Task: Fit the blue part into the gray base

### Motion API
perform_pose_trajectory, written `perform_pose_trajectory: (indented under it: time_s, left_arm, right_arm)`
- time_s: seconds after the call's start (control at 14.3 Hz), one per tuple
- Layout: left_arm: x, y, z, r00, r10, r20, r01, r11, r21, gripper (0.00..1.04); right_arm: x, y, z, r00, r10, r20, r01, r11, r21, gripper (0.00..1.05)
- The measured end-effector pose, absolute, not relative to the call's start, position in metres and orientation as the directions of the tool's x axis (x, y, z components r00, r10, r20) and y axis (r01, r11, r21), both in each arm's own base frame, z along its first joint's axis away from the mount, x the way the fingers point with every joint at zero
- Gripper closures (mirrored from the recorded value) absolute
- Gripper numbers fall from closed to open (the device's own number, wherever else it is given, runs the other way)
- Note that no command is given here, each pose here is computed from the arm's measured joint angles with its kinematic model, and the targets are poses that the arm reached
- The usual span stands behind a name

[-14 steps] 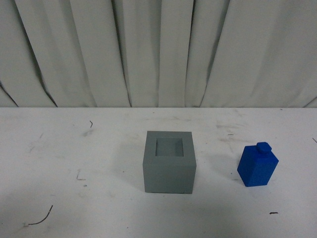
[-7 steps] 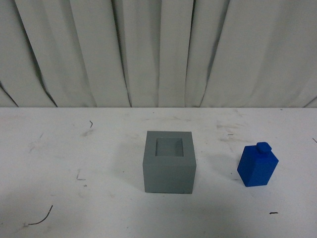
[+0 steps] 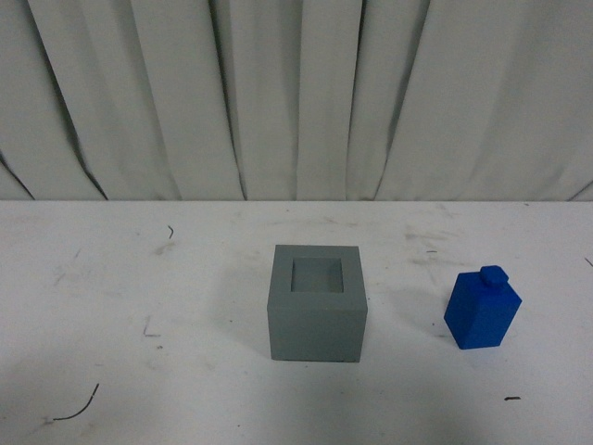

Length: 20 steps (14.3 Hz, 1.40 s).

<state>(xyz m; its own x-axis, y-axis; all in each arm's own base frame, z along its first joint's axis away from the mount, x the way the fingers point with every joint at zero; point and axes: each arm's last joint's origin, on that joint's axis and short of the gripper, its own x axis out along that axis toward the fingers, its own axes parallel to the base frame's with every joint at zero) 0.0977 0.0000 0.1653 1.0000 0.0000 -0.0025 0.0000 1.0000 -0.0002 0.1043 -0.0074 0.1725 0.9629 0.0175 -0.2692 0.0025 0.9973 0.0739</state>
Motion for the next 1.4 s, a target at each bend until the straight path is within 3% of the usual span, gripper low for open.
perform_pose_trajectory:
  time_s: [0.21, 0.49, 0.7, 0.84, 1.05, 1.4]
  left_arm:
    - [0.098, 0.0, 0.165, 1.0, 0.0, -0.002, 0.0, 1.0, 0.0, 0.07]
    - [0.098, 0.0, 0.165, 1.0, 0.0, -0.002, 0.0, 1.0, 0.0, 0.07]
    - [0.098, 0.0, 0.165, 1.0, 0.0, -0.002, 0.0, 1.0, 0.0, 0.07]
    - [0.098, 0.0, 0.165, 1.0, 0.0, -0.002, 0.0, 1.0, 0.0, 0.07]
    - [0.098, 0.0, 0.165, 1.0, 0.0, -0.002, 0.0, 1.0, 0.0, 0.07]
    - [0.098, 0.0, 0.165, 1.0, 0.0, -0.002, 0.0, 1.0, 0.0, 0.07]
  right_arm:
    - [0.151, -0.026, 0.237, 0.996, -0.011, -0.093, 0.016, 0.999, 0.051, 0.06]
    - [0.28, -0.036, 0.271, 0.99, 0.033, -0.141, -0.038, 0.999, -0.028, 0.06]
    - [0.354, -0.022, 0.271, 0.952, 0.248, -0.18, -0.283, 0.938, -0.201, 0.06]
    - [0.372, -0.015, 0.266, 0.871, 0.425, -0.246, -0.488, 0.806, -0.334, 0.06]
    - [0.376, -0.013, 0.26, 0.68, 0.624, -0.385, -0.731, 0.534, -0.426, 0.06]
    - [0.388, -0.016, 0.222, 0.387, 0.623, -0.68, -0.899, 0.093, -0.427, 0.06]
